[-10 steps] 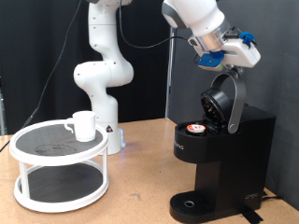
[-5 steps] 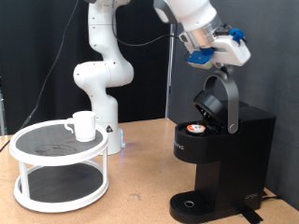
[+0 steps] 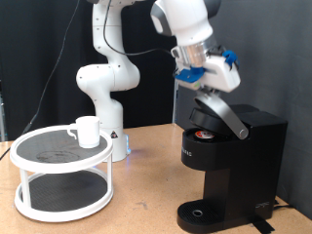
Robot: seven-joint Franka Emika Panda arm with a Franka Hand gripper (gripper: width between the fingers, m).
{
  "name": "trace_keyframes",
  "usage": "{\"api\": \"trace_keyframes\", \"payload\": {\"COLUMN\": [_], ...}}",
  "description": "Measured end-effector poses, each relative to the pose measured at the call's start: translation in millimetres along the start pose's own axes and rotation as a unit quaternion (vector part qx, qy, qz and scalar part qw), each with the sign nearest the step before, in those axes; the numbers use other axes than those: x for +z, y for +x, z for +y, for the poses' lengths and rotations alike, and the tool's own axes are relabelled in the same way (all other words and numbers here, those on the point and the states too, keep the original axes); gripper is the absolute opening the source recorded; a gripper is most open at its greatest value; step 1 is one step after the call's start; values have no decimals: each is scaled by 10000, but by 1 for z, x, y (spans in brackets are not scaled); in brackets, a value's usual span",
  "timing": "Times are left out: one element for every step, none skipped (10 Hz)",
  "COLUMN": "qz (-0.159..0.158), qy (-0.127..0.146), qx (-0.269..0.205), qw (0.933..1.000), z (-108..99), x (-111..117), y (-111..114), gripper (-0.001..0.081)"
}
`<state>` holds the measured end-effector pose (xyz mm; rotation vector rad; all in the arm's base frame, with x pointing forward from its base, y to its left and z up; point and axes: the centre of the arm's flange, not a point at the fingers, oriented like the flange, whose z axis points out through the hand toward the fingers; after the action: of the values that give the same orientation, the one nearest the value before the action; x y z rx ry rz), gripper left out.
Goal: Make a cup of coffee with the keurig machine
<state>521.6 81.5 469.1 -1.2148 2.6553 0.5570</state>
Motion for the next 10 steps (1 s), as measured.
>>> {"api": "trace_keyframes", "payload": {"qz": [62,74,69,-17,-102,-171,-209,-225,-241,-272], "qy": [59,106,154,207,224,227,215,211,204,182], "qx": [48,77,56,36,7,-14,-40,-61,-80,-94], "qw": [10000,9999,9998,9998,9997,9996,9995,9995,9995,9994], "z": [-8,-17,-26,-32,-35,-37,-37,-37,-37,-37], "x": [11,22,33,37,36,35,35,35,35,35], "y": [7,15,23,29,31,32,33,34,34,34], "gripper": [0,0,0,0,0,0,0,0,0,0]}}
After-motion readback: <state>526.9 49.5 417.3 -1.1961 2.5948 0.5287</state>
